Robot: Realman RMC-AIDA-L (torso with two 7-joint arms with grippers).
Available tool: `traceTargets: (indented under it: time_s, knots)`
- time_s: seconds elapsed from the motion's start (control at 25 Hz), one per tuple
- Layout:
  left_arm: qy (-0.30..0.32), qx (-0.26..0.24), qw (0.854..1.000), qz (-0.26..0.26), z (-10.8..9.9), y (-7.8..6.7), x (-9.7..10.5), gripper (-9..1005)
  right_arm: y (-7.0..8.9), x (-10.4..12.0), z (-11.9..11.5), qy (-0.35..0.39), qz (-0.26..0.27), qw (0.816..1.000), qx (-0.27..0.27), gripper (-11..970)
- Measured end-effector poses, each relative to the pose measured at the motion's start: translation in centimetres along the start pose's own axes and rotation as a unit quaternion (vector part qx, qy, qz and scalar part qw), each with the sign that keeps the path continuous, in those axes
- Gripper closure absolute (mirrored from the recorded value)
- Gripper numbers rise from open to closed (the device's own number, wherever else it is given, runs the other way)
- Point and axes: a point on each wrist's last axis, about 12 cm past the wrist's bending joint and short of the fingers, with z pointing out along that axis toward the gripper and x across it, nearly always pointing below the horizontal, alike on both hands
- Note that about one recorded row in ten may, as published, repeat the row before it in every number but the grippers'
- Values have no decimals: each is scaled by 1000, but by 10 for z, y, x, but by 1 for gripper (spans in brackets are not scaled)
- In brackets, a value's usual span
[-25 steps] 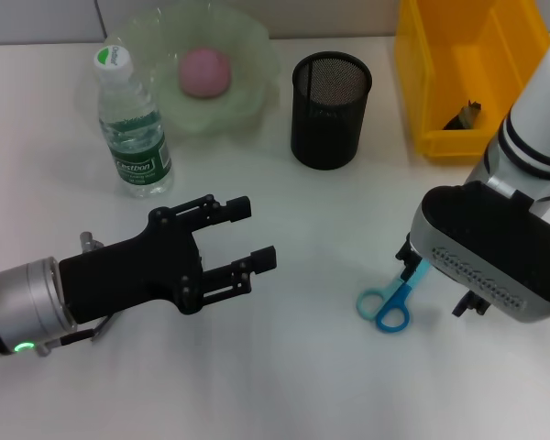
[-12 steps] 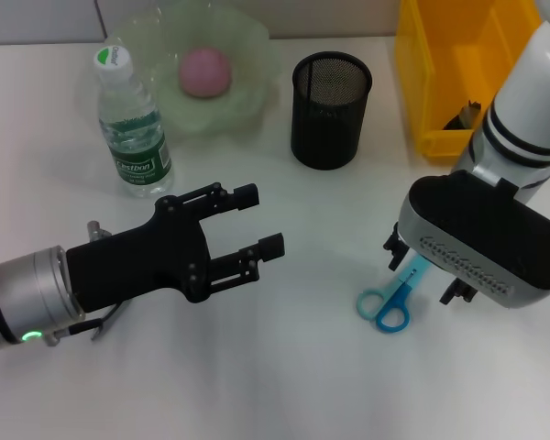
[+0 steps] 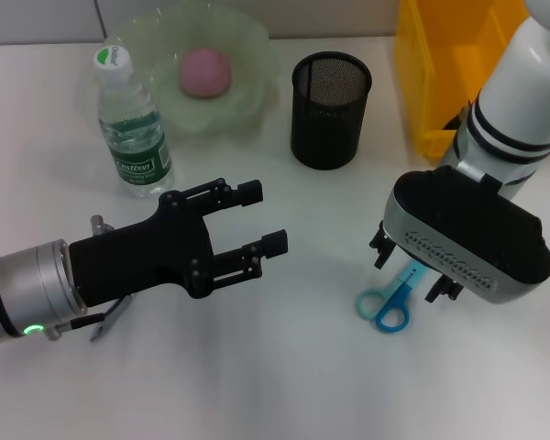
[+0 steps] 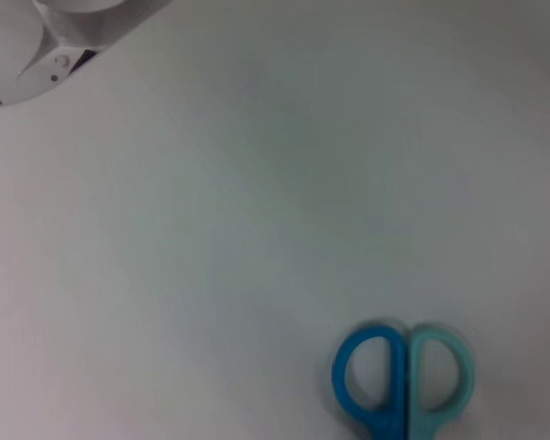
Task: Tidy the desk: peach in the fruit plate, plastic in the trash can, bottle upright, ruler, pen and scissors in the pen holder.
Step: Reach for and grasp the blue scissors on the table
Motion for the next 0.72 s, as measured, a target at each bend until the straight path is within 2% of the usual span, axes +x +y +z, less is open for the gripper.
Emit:
traceTargets:
  time_s: [0.72]
  knots:
    - [3,1,1000,3,1,1,-1,300,3,2,9,0,14,1000,1,267]
